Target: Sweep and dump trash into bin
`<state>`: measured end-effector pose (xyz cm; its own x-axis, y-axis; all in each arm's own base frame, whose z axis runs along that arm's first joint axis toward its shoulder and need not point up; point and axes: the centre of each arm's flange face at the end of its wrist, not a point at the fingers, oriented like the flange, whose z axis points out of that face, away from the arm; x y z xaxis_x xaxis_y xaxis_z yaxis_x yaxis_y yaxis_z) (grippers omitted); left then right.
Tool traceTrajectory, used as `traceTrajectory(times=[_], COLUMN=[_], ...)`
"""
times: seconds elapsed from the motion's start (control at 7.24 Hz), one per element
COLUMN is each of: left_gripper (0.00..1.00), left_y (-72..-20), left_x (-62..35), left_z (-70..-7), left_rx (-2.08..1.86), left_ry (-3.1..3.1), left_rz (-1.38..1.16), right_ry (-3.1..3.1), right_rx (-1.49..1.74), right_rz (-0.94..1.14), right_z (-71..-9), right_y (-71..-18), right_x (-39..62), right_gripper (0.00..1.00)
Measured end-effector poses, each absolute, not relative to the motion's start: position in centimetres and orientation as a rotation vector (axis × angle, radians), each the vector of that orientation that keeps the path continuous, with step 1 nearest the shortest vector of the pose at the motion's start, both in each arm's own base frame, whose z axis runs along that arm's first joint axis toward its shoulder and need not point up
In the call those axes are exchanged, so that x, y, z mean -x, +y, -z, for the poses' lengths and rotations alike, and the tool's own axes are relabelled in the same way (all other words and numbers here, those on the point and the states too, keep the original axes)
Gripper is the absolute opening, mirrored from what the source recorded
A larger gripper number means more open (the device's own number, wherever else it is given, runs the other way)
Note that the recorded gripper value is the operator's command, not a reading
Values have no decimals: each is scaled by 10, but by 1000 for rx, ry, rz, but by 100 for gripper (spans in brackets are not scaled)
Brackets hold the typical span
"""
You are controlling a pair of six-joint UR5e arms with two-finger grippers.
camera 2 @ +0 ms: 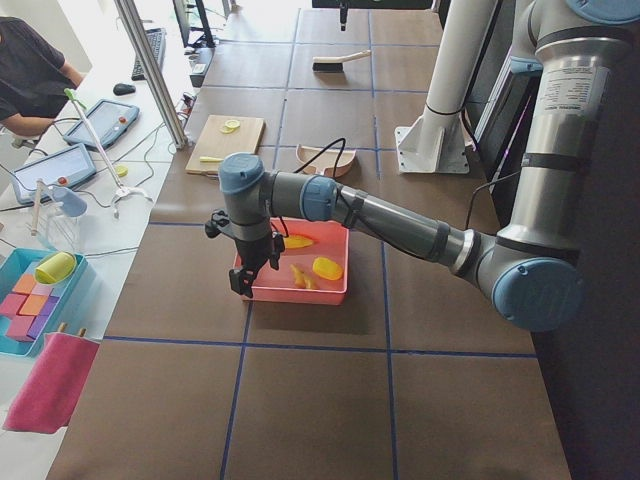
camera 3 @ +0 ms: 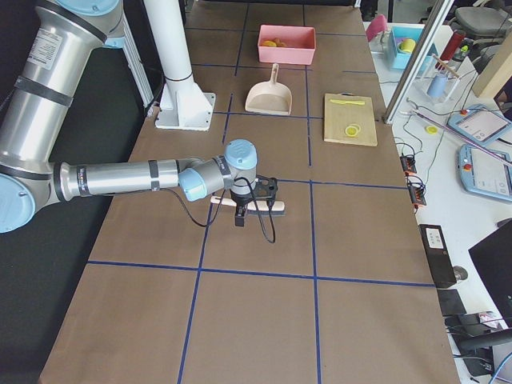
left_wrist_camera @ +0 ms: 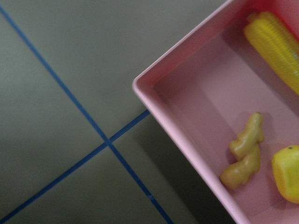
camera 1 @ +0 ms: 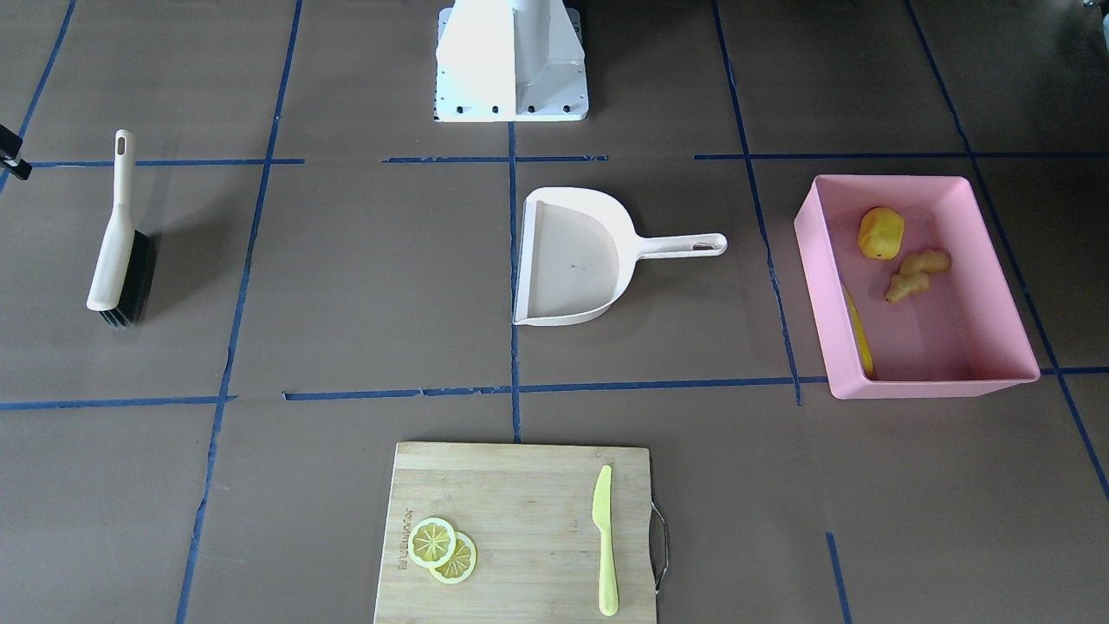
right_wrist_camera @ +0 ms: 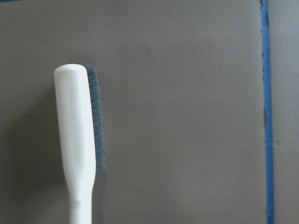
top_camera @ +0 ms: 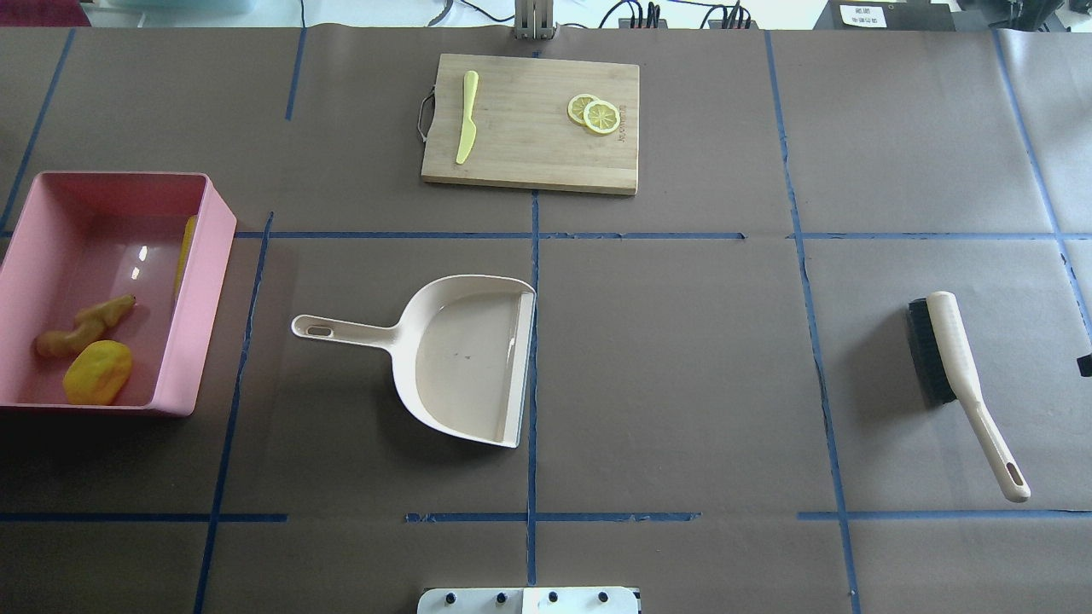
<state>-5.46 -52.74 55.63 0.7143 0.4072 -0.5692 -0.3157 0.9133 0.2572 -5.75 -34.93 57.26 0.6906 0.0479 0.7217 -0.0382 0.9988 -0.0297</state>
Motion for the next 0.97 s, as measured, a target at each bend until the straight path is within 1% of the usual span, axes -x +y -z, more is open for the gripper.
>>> traceTrajectory(times=[0.28,0.41,0.55,0.97], left_gripper=[100,100,100,100], left_y=[-511,-488,-472,-463], left_x=[99,102,101,93], left_z=[-616,-640,-654,-662], left_rx=[-69,-56,-75,-69], left_ry=[777,815,815,758], left_rz=[-227,-197,-199,-225], right_ry=[-763,-749,-739,-715], right_rx=[-17,-14,-6,10], right_rz=[-7,1,1,-4], right_z=[-592,-591,-588,-589], right_y=[-353,-361,-369,-374], right_x=[0,-18,-27,-32], right_gripper=[100,100,100,100])
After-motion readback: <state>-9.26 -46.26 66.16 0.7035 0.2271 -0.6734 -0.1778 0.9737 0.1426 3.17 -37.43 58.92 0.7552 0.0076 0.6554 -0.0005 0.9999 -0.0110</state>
